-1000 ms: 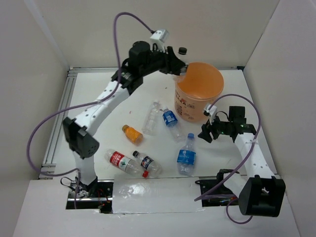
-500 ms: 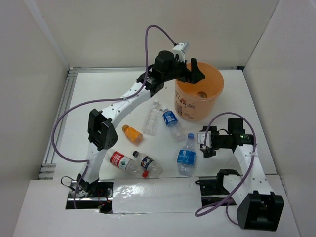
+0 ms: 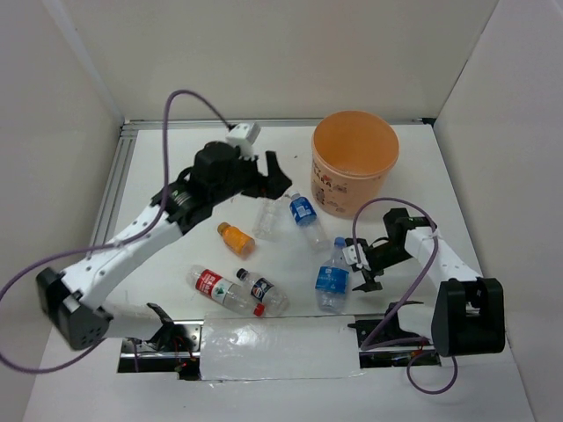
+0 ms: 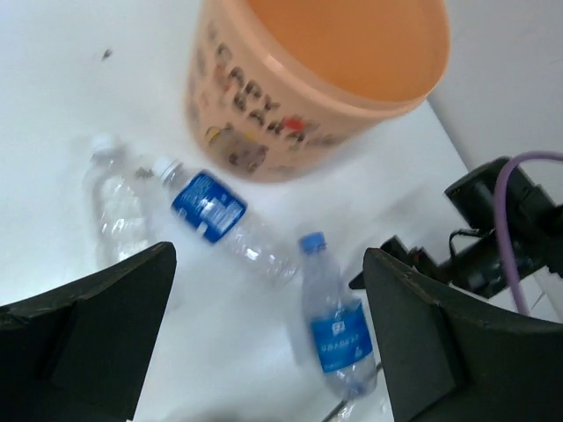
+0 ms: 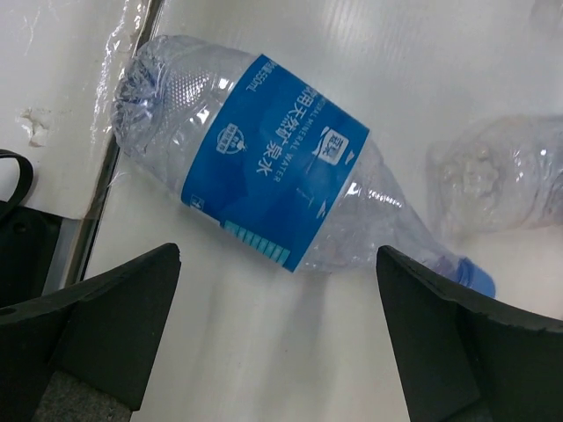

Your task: Put the plastic bottles in the bin

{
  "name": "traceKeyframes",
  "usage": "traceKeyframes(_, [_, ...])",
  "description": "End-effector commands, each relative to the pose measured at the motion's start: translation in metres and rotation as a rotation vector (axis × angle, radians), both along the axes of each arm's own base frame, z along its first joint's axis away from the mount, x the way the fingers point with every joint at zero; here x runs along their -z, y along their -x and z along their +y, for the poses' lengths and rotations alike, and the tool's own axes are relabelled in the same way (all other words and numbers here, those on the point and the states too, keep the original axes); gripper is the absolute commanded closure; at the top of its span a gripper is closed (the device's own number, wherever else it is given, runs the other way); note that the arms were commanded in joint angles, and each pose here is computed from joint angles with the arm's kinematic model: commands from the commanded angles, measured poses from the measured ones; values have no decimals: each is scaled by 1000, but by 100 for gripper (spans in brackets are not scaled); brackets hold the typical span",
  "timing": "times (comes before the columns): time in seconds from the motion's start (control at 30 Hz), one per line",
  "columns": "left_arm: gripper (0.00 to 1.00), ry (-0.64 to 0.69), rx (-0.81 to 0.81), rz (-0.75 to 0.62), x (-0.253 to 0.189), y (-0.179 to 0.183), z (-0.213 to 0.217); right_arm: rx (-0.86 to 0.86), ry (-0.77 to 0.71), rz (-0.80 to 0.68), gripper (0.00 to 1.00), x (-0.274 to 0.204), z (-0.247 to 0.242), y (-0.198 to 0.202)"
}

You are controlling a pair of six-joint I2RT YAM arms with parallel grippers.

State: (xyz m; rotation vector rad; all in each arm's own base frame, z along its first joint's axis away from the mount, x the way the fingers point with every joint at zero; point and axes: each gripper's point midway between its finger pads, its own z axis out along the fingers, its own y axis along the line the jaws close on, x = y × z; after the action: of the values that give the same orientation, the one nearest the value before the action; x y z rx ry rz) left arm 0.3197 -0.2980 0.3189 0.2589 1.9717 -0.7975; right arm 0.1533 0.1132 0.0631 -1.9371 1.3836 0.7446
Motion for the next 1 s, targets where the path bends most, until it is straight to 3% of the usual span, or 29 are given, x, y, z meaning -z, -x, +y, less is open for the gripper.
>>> traceKeyframes(0.0, [0, -62, -128, 118, 55, 26, 42, -489, -74, -658, 1, -34, 23, -39])
traceKeyframes(0.07, [0, -16, -155, 133, 58, 44, 58, -491, -67, -642, 1, -37, 22, -37])
traceKeyframes(0.1, [0, -25, -175, 199, 84, 55, 65, -492, -65, -657, 1, -41, 22, -41])
traceKeyframes(0.23, [0, -9, -207, 300, 113, 82, 81, -537, -68, -726, 1, -47, 32, -49])
traceKeyframes(0.5, [0, -7, -255, 325, 122, 111, 104, -677, -44, -748, 1, -17, 56, -59])
traceKeyframes(0.83, [0, 24, -328, 416, 127, 137, 126, -813, 38, -558, 1, 38, 43, -32])
traceKeyframes(0.97, [0, 30, -360, 463, 138, 151, 135, -820, 29, -517, 8, 46, 45, -22])
